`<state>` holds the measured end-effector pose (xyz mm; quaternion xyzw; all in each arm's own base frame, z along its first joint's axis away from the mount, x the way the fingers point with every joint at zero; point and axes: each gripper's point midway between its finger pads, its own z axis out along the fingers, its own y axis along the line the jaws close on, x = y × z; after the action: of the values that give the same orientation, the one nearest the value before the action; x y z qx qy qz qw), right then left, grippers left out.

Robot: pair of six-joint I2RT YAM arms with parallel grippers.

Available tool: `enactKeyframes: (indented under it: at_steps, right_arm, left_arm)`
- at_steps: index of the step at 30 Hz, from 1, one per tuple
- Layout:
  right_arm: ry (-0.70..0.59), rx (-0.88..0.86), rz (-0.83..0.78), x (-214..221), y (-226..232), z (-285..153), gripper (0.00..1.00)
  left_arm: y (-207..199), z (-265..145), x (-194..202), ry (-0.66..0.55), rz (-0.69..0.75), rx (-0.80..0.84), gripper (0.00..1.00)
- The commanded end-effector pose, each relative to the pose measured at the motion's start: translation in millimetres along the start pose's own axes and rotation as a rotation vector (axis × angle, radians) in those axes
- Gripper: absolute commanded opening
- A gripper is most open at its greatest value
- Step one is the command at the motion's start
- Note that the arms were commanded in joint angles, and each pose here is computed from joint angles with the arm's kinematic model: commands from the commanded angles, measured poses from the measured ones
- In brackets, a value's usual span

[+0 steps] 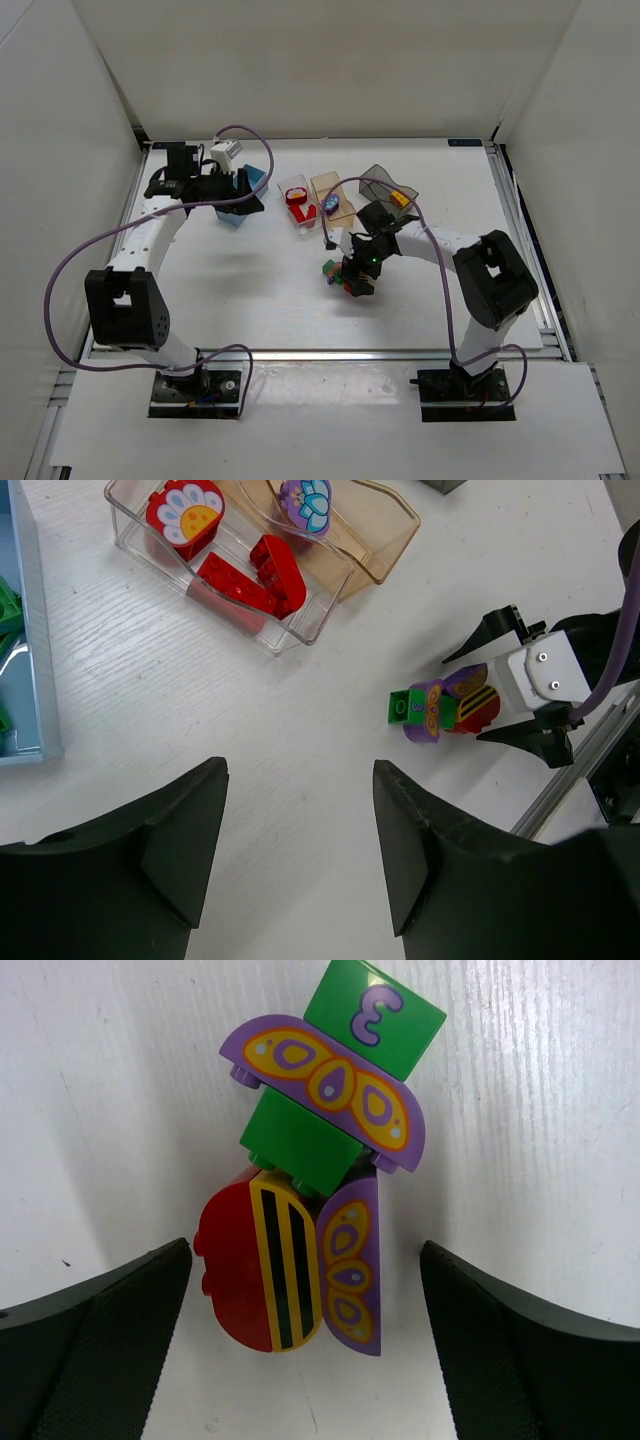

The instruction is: Sort the legos into containers by color

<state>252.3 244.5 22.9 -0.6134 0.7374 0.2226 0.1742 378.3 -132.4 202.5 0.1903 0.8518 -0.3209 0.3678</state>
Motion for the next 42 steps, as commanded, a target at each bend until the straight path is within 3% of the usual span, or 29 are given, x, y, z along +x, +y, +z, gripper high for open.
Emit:
enactKeyframes:
  at_steps: [1, 3, 6, 7, 9, 10, 12, 16, 18, 23, 29, 35, 38, 42]
  right_arm:
    - [-0.003, 0.016, -0.035, -9, -7, 0, 0.96]
    - [0.006, 0.025, -0.037, -7, -9, 1, 0.9]
    - [0.005, 0.027, -0.035, -6, -9, 0, 0.67]
    - [0.003, 0.025, -0.033, -6, -8, -1, 0.51]
    - [-0.005, 0.015, -0.031, -8, -6, -1, 0.33]
    - [-0.004, 0.007, -0.022, -8, -6, -3, 0.17]
    - [-0.01, 0.002, -0.012, -10, -5, -7, 0.06]
    - [-0.111, 0.019, 0.021, -31, -6, -41, 0.04]
    - [-0.174, 0.043, 0.041, -42, -14, -63, 0.04]
    - [-0.419, 0.097, -0.009, -109, -25, -120, 0.02]
    - [-0.568, 0.042, -0.118, -164, -24, -142, 0.02]
    - [-0.565, 0.089, -0.279, -193, -37, -136, 0.02]
    - [-0.512, 0.136, -0.24, -210, -47, -128, 0.0]
    - [-0.466, 0.232, -0.114, -224, -61, -123, 0.0]
  left_arm:
    - [-2, 0, -7, -0.013, 0.02, 0.008, 0.7]
    - [0, 1, -8, -0.013, 0.02, 0.008, 0.7]
    - [2, 4, -8, -0.009, 0.016, 0.01, 0.7]
    - [1, 4, -8, -0.01, 0.012, 0.01, 0.7]
    - [1, 5, -8, -0.009, 0.007, 0.019, 0.69]
    - [1, 6, -9, -0.009, 0.004, 0.02, 0.69]
    - [-2, 6, -11, -0.013, 0.001, 0.038, 0.69]
    - [-28, 1, -24, -0.042, -0.025, 0.165, 0.68]
    - [-39, 0, -28, -0.037, -0.122, 0.213, 0.67]
    - [-64, -3, -28, -0.005, -0.249, 0.355, 0.63]
    - [-83, -8, -24, 0.029, -0.297, 0.466, 0.74]
    - [-93, -4, -29, 0.052, -0.295, 0.525, 0.73]
    - [-97, 1, -29, 0.055, -0.263, 0.513, 0.7]
    - [-88, 10, -29, 0.029, -0.212, 0.352, 0.67]
